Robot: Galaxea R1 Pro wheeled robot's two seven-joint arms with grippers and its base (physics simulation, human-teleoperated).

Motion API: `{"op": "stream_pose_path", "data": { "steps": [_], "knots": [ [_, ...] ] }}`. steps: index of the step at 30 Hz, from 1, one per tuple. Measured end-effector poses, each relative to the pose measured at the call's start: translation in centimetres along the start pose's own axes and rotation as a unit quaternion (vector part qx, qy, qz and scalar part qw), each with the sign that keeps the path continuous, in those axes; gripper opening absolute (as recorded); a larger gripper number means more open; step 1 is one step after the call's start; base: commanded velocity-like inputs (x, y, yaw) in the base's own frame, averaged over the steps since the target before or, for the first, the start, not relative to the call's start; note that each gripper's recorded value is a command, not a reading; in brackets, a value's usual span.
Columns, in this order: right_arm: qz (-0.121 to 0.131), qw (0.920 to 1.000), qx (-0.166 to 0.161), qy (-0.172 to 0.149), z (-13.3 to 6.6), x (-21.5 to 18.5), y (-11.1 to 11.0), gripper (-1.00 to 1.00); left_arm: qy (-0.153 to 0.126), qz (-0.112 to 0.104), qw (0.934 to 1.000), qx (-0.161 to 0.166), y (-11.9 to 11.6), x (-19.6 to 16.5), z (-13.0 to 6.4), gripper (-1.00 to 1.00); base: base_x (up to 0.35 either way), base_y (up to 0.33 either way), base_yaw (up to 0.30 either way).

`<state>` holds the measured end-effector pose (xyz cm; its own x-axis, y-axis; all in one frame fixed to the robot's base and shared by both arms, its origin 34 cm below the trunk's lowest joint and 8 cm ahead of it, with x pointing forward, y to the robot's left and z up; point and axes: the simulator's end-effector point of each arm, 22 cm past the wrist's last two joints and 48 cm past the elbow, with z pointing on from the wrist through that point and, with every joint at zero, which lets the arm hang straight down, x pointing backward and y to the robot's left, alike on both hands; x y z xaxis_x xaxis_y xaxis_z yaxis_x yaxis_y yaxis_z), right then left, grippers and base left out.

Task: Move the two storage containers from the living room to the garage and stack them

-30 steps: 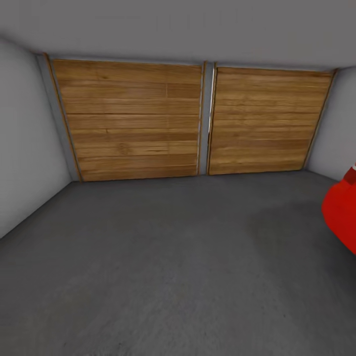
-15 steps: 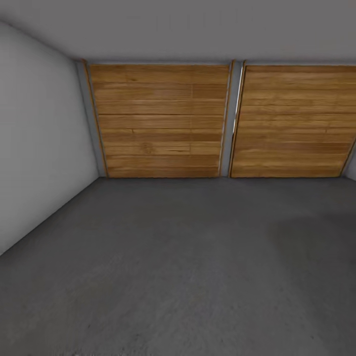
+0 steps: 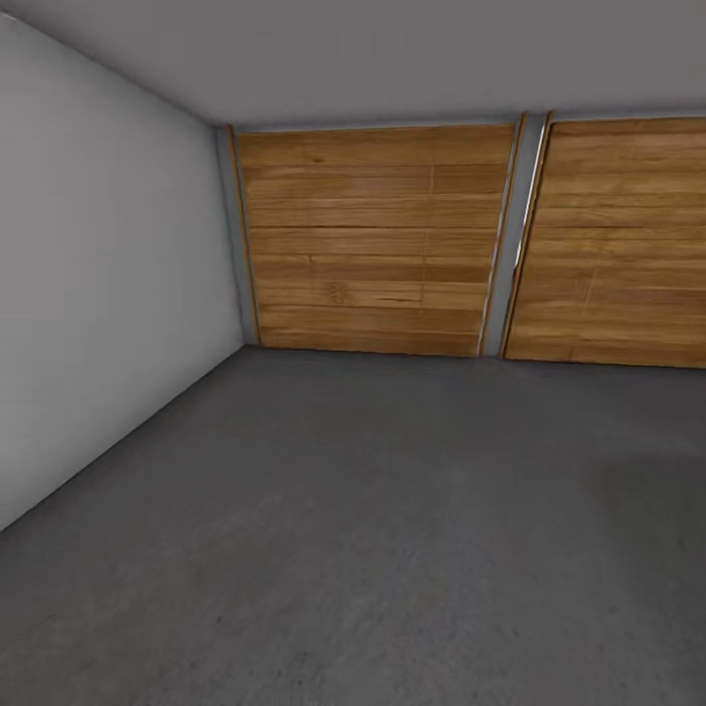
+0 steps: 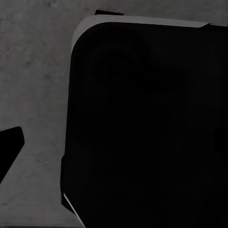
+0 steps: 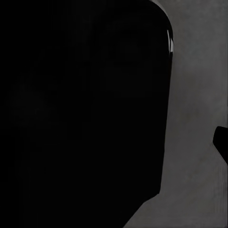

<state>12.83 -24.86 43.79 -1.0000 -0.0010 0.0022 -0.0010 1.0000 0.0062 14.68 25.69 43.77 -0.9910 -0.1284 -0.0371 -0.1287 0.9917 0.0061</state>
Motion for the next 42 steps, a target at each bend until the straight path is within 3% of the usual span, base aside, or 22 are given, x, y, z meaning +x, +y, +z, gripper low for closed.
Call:
{"op": "stream_pose_path", "data": {
  "steps": [14, 42],
  "knots": [
    [0.001, 0.9999, 0.001, -0.017, 0.0, -0.7, -0.2, 1.0, -0.001, -0.006, 1.0, -0.004, 0.2, 0.0, 0.0, 1.0, 0.0, 0.0, 0.3],
    [0.005, 0.9998, 0.011, -0.016, 0.0, -0.7, -1.4, 1.0, -0.001, -0.006, 1.0, -0.003, 0.0, 0.0, 0.0, 1.0, 0.0, 0.0, 0.3]
  ]
}}
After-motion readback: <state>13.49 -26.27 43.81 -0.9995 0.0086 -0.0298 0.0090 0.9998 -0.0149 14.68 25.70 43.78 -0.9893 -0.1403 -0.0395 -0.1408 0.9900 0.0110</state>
